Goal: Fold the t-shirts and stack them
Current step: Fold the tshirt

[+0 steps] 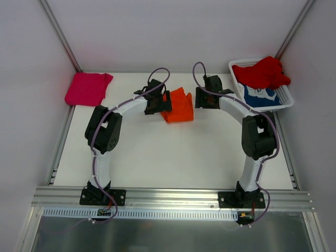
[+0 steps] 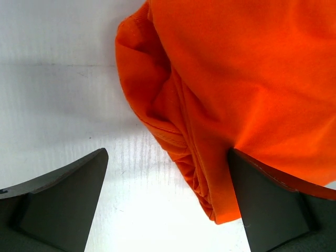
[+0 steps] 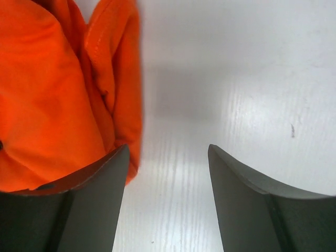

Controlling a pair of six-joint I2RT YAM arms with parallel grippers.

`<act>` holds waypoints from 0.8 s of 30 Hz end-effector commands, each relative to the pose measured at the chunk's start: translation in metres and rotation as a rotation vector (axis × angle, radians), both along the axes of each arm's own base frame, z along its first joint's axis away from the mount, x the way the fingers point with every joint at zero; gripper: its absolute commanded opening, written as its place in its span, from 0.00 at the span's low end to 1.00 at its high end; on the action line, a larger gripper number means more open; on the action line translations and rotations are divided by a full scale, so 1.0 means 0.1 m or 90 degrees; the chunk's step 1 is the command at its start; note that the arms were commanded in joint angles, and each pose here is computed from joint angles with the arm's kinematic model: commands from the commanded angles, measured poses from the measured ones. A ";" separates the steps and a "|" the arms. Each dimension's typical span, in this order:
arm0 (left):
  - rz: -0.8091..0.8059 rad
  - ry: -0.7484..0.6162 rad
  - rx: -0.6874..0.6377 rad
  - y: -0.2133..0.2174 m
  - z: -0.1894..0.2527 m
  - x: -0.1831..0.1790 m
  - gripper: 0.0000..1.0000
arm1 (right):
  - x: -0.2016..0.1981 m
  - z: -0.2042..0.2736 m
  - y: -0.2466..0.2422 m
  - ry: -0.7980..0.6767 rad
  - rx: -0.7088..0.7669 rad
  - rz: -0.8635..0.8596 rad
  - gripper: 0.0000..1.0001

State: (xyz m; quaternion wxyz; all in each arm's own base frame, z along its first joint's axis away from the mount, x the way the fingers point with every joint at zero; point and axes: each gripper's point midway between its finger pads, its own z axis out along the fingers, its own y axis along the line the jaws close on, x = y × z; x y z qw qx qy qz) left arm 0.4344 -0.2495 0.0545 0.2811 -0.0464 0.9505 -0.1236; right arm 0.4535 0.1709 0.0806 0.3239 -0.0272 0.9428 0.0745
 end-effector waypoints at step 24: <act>0.027 0.007 -0.164 -0.27 -0.10 -0.03 0.99 | -0.13 0.62 -0.16 -0.086 0.044 -0.007 0.64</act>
